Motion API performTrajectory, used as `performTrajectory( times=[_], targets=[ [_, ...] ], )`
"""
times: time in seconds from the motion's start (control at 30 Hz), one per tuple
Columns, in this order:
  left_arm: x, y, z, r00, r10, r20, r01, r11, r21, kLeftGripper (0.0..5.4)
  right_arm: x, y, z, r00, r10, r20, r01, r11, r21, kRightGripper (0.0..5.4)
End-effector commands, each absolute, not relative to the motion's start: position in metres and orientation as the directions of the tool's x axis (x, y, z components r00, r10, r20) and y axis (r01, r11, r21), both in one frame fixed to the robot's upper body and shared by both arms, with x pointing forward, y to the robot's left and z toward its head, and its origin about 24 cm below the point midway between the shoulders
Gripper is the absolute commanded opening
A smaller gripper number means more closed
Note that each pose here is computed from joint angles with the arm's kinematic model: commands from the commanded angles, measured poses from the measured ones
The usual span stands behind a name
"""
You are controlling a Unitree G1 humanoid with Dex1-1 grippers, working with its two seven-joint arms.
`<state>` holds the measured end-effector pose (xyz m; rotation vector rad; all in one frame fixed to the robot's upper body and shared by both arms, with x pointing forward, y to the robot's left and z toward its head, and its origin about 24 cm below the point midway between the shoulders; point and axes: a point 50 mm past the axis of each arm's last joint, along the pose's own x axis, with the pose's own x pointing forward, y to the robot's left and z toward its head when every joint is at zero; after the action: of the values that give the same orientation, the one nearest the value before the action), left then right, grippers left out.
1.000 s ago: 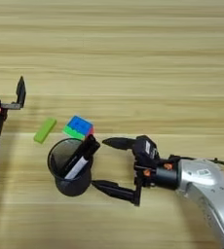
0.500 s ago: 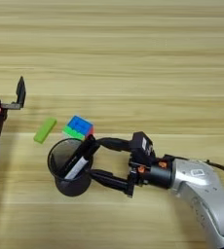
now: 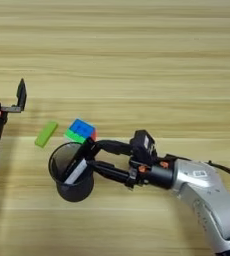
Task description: Move the objects on the table
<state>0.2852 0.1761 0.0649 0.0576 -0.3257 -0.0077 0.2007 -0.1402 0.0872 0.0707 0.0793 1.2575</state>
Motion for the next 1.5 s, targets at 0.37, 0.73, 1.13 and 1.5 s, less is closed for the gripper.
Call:
performTrajectory(
  times=[0.37,0.73,1.13,1.5],
  targets=[
    [0.285,0.174,0.065,0.946,-0.027,0.322,0.002,0.997,0.078,5.4,0.207,-0.134,0.09,0.323,0.946,-0.035,-0.944,0.325,0.059,0.86],
    [0.286,0.173,0.065,0.946,-0.028,0.323,0.003,0.997,0.077,5.4,0.208,-0.135,0.091,0.324,0.945,-0.035,-0.944,0.326,0.055,0.67],
    [0.286,0.172,0.064,0.947,-0.032,0.32,0.007,0.997,0.077,5.4,0.205,-0.139,0.117,0.266,0.963,0.046,-0.964,0.265,0.018,0.67],
    [0.285,0.171,0.065,0.944,-0.04,0.328,0.015,0.997,0.076,5.4,0.206,-0.16,0.146,0.25,0.96,0.127,-0.967,0.253,-0.01,0.67]
  ],
)
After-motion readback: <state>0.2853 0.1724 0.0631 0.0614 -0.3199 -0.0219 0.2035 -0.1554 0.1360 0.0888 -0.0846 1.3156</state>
